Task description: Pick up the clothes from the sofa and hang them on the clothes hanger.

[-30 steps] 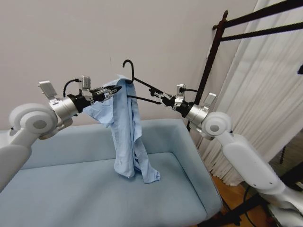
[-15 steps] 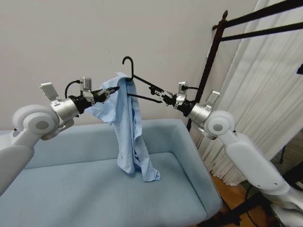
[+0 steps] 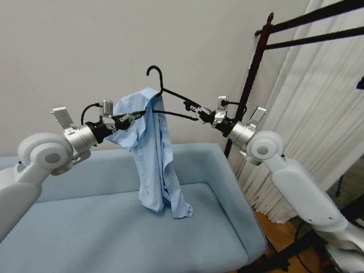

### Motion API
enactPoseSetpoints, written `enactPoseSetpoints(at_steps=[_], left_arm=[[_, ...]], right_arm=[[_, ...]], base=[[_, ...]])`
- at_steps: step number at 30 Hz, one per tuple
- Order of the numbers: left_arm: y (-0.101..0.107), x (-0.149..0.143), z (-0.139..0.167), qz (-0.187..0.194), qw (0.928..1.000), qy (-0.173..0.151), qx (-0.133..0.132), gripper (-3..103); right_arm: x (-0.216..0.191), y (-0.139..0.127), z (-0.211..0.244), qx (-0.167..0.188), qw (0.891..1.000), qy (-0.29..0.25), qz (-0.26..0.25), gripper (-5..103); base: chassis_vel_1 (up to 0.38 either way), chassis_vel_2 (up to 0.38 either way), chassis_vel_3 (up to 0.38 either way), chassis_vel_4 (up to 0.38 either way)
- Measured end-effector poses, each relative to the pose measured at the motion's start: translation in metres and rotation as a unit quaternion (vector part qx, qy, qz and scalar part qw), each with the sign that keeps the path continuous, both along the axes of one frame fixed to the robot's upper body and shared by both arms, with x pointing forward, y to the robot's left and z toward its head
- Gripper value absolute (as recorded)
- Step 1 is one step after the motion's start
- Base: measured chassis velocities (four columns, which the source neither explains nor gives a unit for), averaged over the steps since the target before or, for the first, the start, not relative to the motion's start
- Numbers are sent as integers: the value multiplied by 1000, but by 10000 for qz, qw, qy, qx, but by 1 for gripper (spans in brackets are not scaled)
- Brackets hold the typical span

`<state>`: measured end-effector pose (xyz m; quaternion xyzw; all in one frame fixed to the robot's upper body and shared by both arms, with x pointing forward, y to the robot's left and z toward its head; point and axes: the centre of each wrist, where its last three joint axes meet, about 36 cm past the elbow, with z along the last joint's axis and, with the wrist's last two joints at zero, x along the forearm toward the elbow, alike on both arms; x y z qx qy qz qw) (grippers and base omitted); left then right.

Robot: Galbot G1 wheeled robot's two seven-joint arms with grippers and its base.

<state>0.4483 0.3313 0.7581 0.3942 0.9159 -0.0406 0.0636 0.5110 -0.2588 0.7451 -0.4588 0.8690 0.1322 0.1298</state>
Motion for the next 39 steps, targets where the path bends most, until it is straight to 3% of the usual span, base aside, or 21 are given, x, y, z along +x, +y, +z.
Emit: enactPoseSetpoints(at_steps=[10,16,25,29,31,33,35,39], left_arm=[[-1,1,-8,-38,10000,39,-22,0],[-6,11,1,32,9997,-73,-232,0],[-8,15,4,61,9994,-102,-324,-2],[-7,14,4,149,9993,-97,-324,14],[-7,14,4,163,9993,-100,-318,14],[-4,10,8,233,9992,-126,-295,30],[-3,8,9,245,9992,-132,-292,30],[1,3,15,304,9991,-150,-243,46]], right_arm=[[1,-3,1,76,9999,-16,-96,1],[-7,5,-3,-17,9999,-24,96,1],[-10,6,-7,-114,9997,19,214,1],[-10,6,-6,-116,9996,24,237,1],[-10,6,-6,-117,9996,25,239,1],[-8,4,-7,-113,9997,46,227,1],[-7,4,-8,-112,9997,49,223,1],[-5,1,-8,-91,9997,54,215,1]], base=[[0,0,0,0],[0,0,0,0],[0,0,0,0],[0,0,0,0],[0,0,0,0],[0,0,0,0],[0,0,0,0],[0,0,0,0]])
